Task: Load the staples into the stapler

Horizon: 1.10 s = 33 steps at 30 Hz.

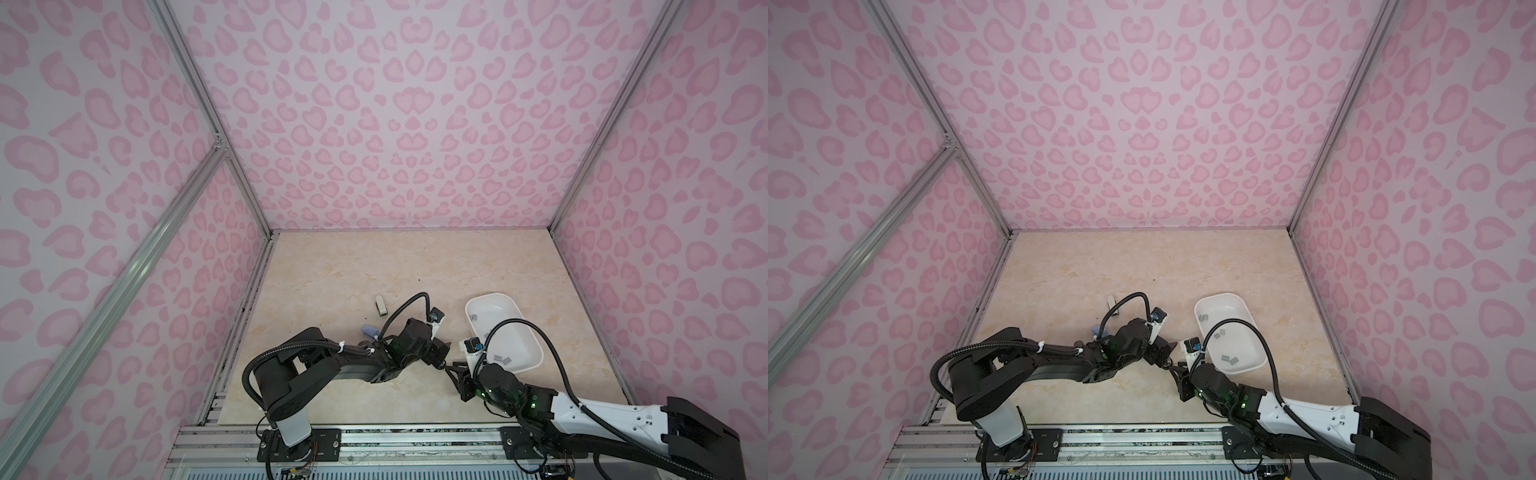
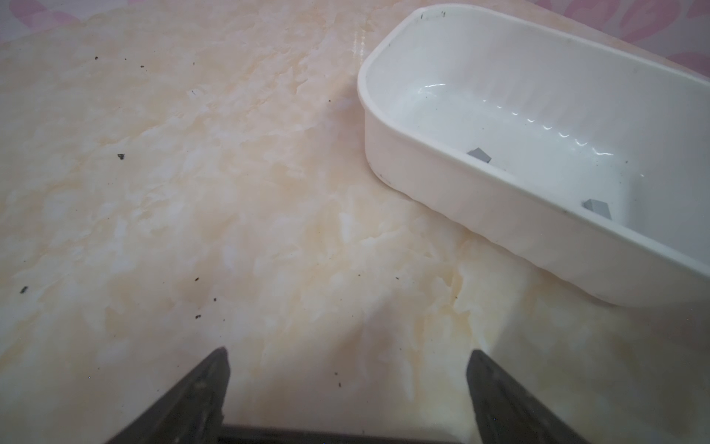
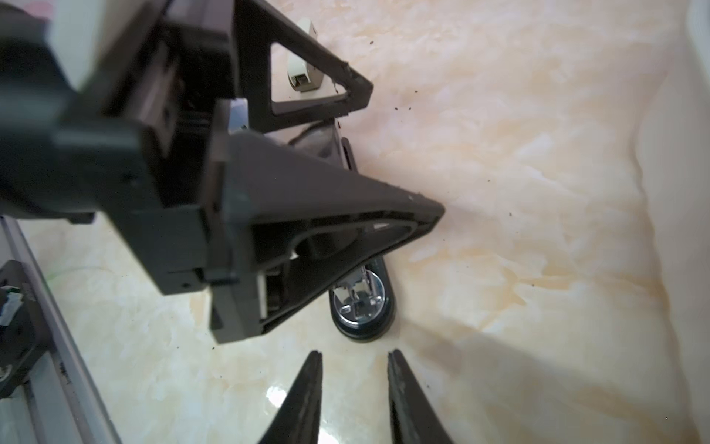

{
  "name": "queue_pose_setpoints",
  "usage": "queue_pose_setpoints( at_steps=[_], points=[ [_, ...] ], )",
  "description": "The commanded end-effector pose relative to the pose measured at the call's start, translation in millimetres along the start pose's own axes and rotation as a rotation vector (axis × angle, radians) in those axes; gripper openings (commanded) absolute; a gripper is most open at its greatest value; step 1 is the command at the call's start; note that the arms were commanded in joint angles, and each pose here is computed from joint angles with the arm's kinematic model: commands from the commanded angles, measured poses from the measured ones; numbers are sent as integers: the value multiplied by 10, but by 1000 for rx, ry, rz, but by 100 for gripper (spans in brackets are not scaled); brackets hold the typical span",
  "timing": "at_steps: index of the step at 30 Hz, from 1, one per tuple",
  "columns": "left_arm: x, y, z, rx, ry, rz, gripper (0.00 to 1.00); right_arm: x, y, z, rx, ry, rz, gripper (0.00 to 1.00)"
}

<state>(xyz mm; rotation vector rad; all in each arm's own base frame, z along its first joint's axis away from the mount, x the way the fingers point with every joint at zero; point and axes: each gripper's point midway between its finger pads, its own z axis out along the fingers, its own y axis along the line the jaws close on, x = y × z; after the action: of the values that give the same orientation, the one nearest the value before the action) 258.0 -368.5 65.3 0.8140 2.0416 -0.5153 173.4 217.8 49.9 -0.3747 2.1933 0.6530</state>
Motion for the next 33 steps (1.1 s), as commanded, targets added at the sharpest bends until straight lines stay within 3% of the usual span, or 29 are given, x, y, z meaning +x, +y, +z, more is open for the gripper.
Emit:
queue_pose_setpoints(
  at_steps=[1,13,17,24,33],
  points=[
    [233,-54,-11,37,91,-29,96,-134,54,96,4,-59,-2,29],
    [257,-219,-88,111,98,-85,96,80,-45,396,47,-44,11,8],
    [536,-431,-41,62,160,-54,96,145,-41,437,47,-33,18,3],
    [679,-353,-28,-79,153,-71,96,181,-81,417,60,-48,19,2],
    [163,-271,-201,-58,94,-84,96,-23,-293,173,200,-82,0,14]
  ],
)
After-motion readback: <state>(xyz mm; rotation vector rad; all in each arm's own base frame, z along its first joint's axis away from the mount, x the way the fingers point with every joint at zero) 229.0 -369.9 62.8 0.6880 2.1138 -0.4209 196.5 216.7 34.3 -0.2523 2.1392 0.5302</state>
